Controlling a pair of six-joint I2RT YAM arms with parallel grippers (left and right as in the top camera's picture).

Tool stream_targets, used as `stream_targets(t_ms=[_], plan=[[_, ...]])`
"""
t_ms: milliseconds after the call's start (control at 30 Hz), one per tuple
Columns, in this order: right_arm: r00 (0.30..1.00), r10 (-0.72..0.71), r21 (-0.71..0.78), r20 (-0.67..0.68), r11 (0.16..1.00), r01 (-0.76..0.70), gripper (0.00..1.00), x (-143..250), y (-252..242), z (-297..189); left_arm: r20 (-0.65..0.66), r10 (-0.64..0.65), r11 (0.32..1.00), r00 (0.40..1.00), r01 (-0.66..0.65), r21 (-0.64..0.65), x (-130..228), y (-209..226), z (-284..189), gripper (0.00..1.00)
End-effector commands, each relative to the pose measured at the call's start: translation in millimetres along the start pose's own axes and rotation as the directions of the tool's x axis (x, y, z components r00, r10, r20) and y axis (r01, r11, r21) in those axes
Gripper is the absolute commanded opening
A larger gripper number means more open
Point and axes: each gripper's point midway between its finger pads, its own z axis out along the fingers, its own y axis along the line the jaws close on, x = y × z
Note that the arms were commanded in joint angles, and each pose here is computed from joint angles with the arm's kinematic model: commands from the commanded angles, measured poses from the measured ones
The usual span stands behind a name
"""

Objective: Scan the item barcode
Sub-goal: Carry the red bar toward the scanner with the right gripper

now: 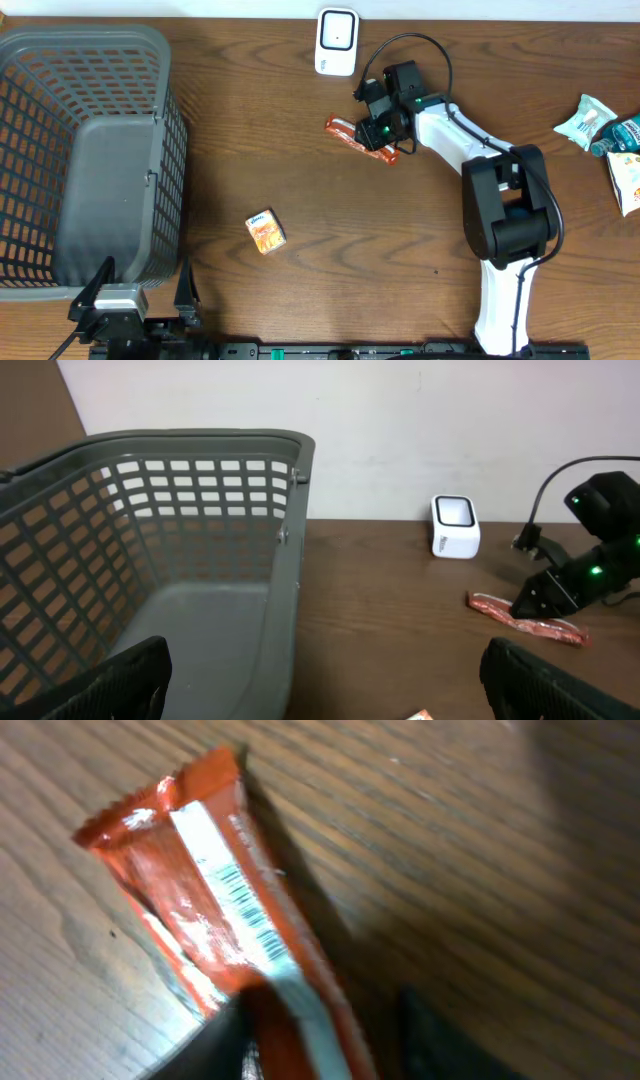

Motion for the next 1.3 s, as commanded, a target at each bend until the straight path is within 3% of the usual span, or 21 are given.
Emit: stream_targets(t_ms=[0, 100, 233, 333, 433, 600, 700, 833, 967, 1267], plan=[[0.941, -0.071, -0.029, -0.331, 0.997, 0.065, 0.24, 109.7, -0.5, 57.1, 0.012, -0.006, 1.000, 1.000, 0.006, -0.004, -2.5, 0.5, -2.0, 0.98], [0.861, -0.160, -0.066, -0.482, 0.987, 0.146, 0.01, 150.4, -3.1, 48.8, 0.012, -0.006, 1.000, 1.000, 0.006, -0.004, -2.5, 0.6, -2.0, 0.98], [0.852, -0.134, -0.005, -0.506, 0.988, 0.152, 0.01, 151.0, -13.1, 43.3, 0.012, -0.006, 1.000, 1.000, 0.006, -0.004, -2.5, 0.5, -2.0, 0.98], [0.888, -0.047, 0.146, -0.457, 0.981, 0.127, 0.01, 123.5, -31.2, 33.1, 0.012, -0.006, 1.000, 1.000, 0.006, -0.004, -2.5, 0.6, -2.0, 0.98], [0.925, -0.053, 0.230, -0.376, 0.962, 0.148, 0.01, 84.6, -38.7, 8.3, 0.012, -0.006, 1.000, 1.000, 0.006, -0.004, -2.5, 0.5, -2.0, 0.98], [0.991, -0.015, 0.368, -0.131, 0.928, 0.063, 0.01, 14.2, -35.7, -43.3, 0.012, -0.006, 1.000, 1.000, 0.006, -0.004, -2.5, 0.6, -2.0, 0.98], [0.997, -0.036, 0.498, -0.063, 0.865, 0.062, 0.01, -8.0, -37.3, -63.0, 0.012, -0.006, 1.000, 1.000, 0.006, -0.004, -2.5, 0.5, -2.0, 0.98], [0.993, -0.089, 0.669, -0.078, 0.734, 0.118, 0.01, -14.6, -37.3, -68.1, 0.012, -0.006, 1.000, 1.000, 0.006, -0.004, -2.5, 0.6, -2.0, 0.98], [0.997, -0.074, 0.838, 0.001, 0.545, 0.039, 0.01, -12.4, -28.1, -66.4, 0.012, -0.006, 1.000, 1.000, 0.006, -0.004, -2.5, 0.6, -2.0, 0.98], [0.986, -0.168, 0.911, 0.010, 0.409, 0.061, 0.02, 18.1, 21.8, -26.0, 0.012, -0.006, 1.000, 1.000, 0.006, -0.004, -2.5, 0.6, -2.0, 0.98]])
